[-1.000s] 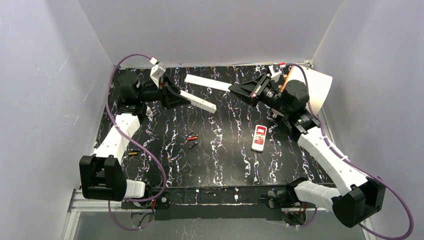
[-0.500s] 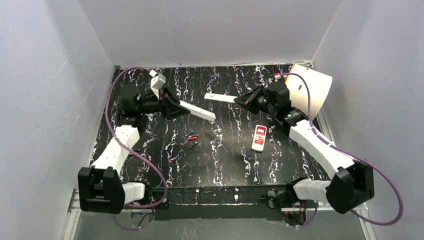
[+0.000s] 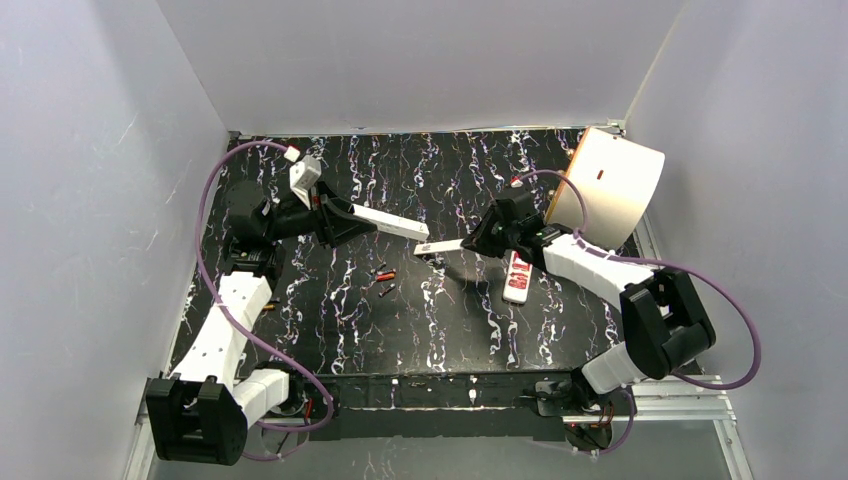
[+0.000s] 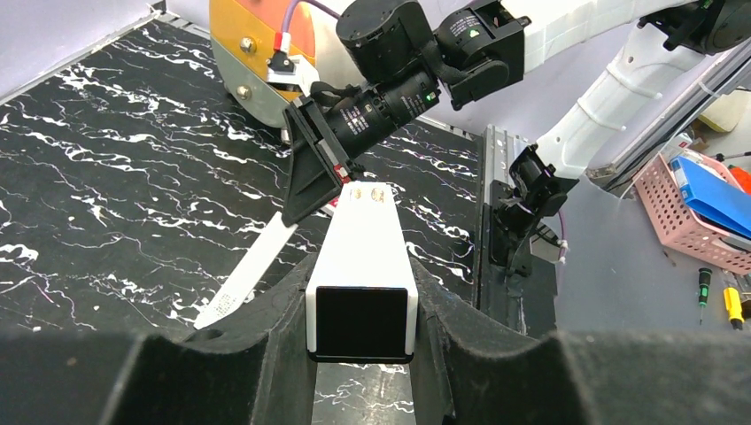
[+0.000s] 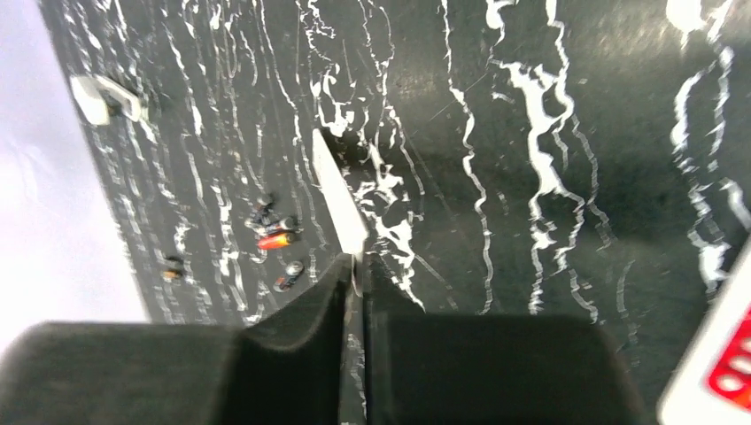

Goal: Load the batteries into the remote control

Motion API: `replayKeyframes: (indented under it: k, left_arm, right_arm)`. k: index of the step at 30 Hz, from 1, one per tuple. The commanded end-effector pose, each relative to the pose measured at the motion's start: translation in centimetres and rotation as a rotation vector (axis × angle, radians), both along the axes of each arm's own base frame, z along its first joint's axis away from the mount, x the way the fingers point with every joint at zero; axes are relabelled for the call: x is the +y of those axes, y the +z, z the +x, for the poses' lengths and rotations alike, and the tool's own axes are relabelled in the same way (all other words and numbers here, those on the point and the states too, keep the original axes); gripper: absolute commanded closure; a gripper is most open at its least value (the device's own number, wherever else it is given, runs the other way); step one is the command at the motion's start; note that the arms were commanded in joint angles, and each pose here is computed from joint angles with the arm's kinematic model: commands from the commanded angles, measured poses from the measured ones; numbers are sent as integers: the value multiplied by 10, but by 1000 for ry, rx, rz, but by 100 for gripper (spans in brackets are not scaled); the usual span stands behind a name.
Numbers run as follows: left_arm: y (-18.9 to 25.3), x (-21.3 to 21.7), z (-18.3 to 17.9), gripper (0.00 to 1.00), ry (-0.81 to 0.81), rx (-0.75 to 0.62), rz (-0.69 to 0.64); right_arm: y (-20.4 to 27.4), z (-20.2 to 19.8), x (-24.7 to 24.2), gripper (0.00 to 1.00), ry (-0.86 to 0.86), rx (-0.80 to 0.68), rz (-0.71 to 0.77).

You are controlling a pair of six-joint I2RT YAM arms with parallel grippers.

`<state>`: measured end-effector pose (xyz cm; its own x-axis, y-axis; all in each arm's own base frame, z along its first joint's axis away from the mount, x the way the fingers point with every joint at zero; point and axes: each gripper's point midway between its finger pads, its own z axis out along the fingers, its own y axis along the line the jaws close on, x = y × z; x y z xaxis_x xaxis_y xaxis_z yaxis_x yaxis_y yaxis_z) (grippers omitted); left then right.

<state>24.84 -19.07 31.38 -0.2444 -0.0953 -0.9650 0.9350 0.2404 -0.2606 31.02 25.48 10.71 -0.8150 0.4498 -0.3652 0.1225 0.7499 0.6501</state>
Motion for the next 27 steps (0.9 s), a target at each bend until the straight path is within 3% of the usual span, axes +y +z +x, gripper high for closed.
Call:
replayKeyframes:
  k: [1, 3, 7, 10, 15, 19, 27]
  left_arm:
    - [19, 1, -3, 100, -8, -59, 2]
    - [20, 1, -4, 100, -15, -57, 1]
    - [24, 1, -5, 100, -30, -61, 1]
    - [29, 0, -7, 100, -57, -59, 1]
    - [40, -6, -22, 100, -134, -82, 4]
    - [51, -8, -32, 100, -180, -116, 9]
    - [59, -11, -50, 100, -287, -102, 19]
  right_arm:
    - [2, 1, -9, 67, 20, -41, -61]
    - [7, -4, -11, 47, 31, -39, -64]
    - [42, -13, -12, 21, 78, -122, -34]
    - [96, -28, 0, 13, 249, -277, 30]
    - [200, -82, 41, 2, 693, -611, 311]
    - [243, -114, 52, 1, 894, -682, 451]
    - [250, -125, 65, 1, 1097, -831, 272]
